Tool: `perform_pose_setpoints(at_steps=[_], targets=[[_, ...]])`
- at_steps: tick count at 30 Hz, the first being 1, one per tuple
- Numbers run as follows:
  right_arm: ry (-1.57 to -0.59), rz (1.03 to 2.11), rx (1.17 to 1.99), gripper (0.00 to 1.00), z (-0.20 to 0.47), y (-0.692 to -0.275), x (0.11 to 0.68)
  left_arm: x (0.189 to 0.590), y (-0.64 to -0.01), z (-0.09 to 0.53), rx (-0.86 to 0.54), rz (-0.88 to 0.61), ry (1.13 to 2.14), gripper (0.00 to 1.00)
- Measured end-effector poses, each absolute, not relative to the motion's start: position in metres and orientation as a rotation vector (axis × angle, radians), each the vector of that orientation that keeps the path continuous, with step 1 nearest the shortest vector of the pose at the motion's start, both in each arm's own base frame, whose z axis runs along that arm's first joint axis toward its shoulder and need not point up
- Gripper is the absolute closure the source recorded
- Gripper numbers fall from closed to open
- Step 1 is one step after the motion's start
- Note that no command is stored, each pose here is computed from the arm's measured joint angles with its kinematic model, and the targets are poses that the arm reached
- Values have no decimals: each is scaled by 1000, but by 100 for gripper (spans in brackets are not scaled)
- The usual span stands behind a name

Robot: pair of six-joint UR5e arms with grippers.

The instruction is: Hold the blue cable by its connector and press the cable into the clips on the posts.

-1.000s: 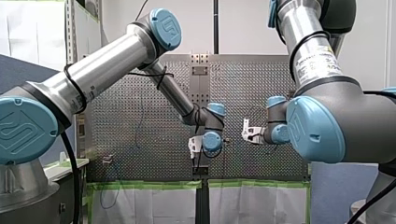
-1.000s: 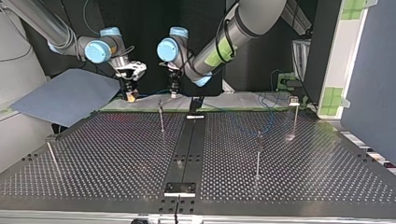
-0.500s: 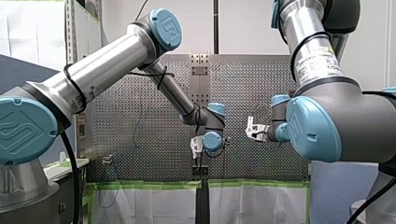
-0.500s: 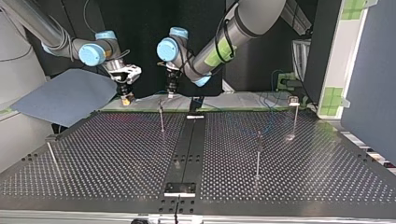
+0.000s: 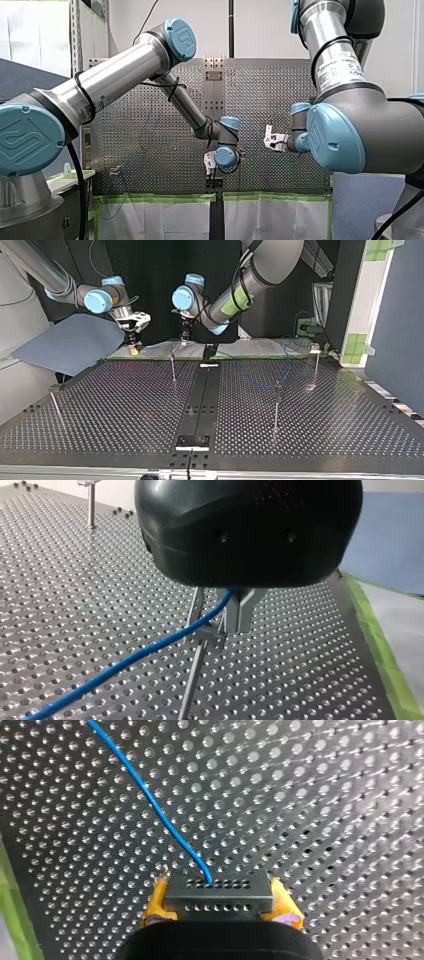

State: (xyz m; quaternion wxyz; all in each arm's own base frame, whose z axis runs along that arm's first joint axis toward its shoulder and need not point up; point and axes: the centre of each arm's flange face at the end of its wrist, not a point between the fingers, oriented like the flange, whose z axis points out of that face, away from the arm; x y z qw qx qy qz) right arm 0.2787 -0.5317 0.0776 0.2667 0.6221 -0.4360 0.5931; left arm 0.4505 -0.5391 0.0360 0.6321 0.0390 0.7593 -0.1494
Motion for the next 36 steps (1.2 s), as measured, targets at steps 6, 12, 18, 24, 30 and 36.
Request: perform_pose_setpoints(at_steps=[6,12,18,24,30,36], targets=[[-1185,1600,1672,100,72,-539,276,457,-537,37,91,-352,1734,100],[-1193,1606,1675,100,62,-550,278,461,-536,38,91,-358,1732,100],[-1186,1616,1670,100,61,-558,280,470,-539,40,89,-364,1725,100],[-1175,1624,1662,100,65,-563,281,481,-545,36,90,-357,1735,100],[-1167,1628,1656,100,67,-566,282,498,-547,48,70,-363,1710,100],[-1159,1634,1652,100,69,-570,283,508,-543,45,63,-360,1710,100]])
